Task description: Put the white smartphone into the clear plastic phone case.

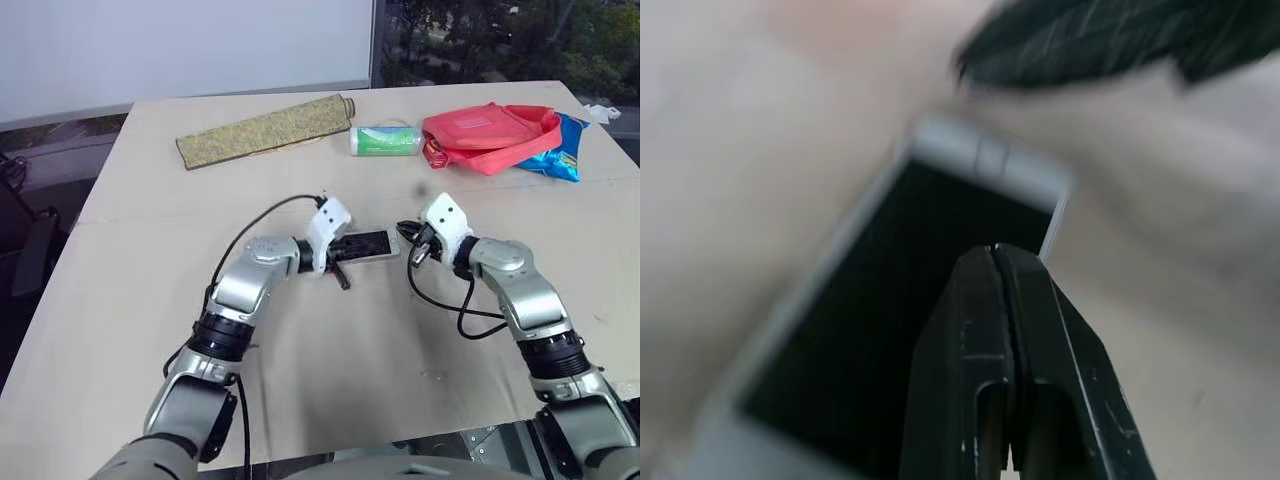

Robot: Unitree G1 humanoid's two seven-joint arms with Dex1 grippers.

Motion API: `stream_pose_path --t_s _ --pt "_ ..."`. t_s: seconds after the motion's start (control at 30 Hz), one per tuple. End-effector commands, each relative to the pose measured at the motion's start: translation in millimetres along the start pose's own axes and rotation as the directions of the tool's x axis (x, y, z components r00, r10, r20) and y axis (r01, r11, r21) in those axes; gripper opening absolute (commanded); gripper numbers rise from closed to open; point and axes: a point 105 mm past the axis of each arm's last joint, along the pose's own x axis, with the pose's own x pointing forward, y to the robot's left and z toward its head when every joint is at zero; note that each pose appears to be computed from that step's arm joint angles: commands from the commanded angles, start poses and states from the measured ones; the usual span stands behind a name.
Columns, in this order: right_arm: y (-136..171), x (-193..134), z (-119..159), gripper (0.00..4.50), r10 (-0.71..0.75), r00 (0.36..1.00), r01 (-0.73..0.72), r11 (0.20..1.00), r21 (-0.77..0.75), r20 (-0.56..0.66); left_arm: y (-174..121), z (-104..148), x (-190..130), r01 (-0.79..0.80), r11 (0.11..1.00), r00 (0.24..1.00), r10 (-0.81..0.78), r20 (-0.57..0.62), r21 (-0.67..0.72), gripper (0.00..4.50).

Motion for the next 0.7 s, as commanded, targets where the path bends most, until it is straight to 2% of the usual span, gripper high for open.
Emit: stream_pose_path --t_s 0.03,0.1,0.23,0.47,0.57,0.7 --pt "3 -4 0 0.07 0.021 0.997 -0.03 0.992 0.119 0.072 1 -15 -1 -0.005 1.0 0.999 0.006 -0.048 0.007 0.0" --pt "5 -4 -8 0.07 0.028 0.997 -0.042 0.981 0.191 0.073 1 -21 -1 -0.008 1.0 0.998 0.008 -0.066 0.004 0.0" --pt "7 -4 -24 0.07 0.049 0.998 -0.055 0.976 0.21 0.038 2 -24 -1 -0.016 1.0 0.998 0.015 -0.065 -0.009 0.0" --pt "16 2 -57 0.07 0.079 0.997 -0.072 0.926 0.372 -0.003 3 -25 -2 -0.027 1.0 0.997 0.026 -0.068 -0.015 0.0" --pt "20 4 -77 0.07 0.102 0.993 -0.071 0.933 0.353 -0.068 3 -25 -2 -0.03 0.999 0.997 0.029 -0.069 -0.016 0.0" --pt "24 12 -88 0.07 0.129 0.988 -0.086 0.921 0.38 -0.09 5 -26 -5 -0.036 0.999 0.997 0.035 -0.073 -0.015 0.0"
